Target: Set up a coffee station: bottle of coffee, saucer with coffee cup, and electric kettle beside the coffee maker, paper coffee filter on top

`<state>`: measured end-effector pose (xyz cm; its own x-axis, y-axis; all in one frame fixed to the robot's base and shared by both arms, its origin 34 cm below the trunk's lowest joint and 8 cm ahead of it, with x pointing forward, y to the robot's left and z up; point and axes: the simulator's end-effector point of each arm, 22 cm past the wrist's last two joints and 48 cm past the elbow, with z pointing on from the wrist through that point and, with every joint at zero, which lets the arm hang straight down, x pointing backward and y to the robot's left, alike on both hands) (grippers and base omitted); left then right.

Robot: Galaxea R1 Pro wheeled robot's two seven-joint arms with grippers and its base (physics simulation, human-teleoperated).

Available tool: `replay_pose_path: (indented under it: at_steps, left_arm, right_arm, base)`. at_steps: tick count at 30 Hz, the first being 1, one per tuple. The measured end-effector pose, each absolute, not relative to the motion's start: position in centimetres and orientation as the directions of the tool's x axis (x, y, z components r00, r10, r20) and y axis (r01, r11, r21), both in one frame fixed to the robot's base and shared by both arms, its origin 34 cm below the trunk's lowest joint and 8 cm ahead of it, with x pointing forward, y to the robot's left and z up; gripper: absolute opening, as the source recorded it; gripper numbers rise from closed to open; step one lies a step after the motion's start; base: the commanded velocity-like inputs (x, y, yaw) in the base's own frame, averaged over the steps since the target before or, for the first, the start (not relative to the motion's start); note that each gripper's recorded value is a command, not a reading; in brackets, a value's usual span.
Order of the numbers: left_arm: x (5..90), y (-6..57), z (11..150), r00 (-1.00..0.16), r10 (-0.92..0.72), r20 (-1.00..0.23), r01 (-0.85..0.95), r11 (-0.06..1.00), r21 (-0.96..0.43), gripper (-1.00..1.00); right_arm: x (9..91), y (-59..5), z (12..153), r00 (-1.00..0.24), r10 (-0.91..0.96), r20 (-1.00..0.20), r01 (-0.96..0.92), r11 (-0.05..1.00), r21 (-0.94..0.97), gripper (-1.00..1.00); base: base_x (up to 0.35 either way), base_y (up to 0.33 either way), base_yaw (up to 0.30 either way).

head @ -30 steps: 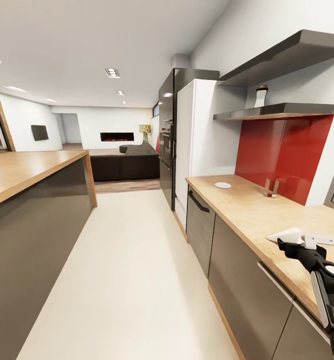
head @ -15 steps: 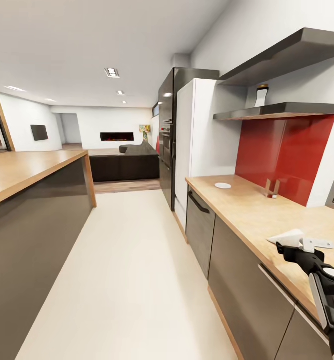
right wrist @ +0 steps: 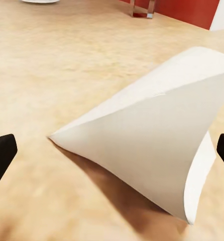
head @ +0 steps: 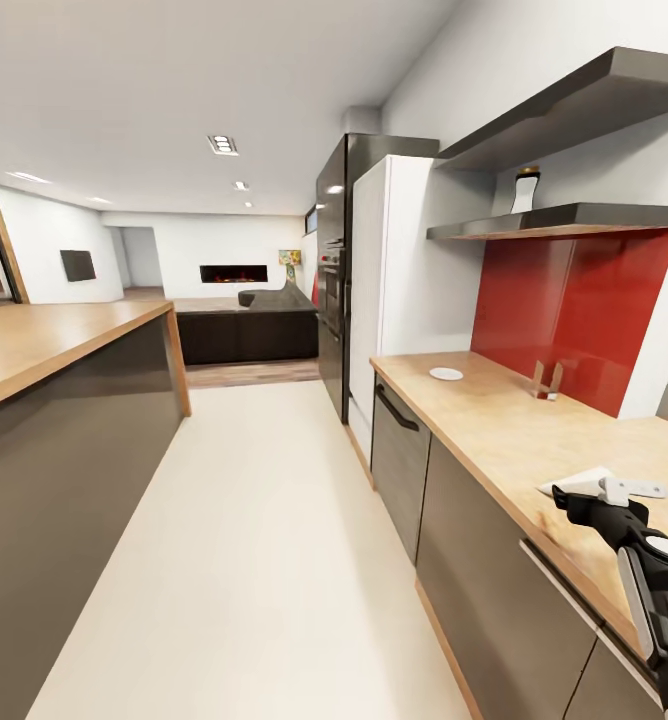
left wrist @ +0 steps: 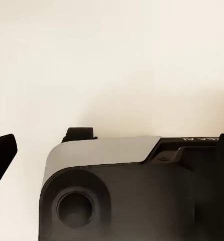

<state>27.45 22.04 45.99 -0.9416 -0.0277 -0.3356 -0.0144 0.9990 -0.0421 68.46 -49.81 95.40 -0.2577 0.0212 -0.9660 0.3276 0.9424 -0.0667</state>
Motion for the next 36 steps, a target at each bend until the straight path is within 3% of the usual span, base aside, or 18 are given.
replay_pose_path:
  at_steps: [36]
  left_arm:
    - [27.5,21.8,46.0,-0.941,-0.031,-0.338,-0.017,0.999,-0.046,1.00]
  right_arm:
    - [69.0,-48.9,94.0,-0.285,0.015,-0.958,0.305,0.949,-0.076,1.00]
  base:
    - [0.000,0.000,0.000]
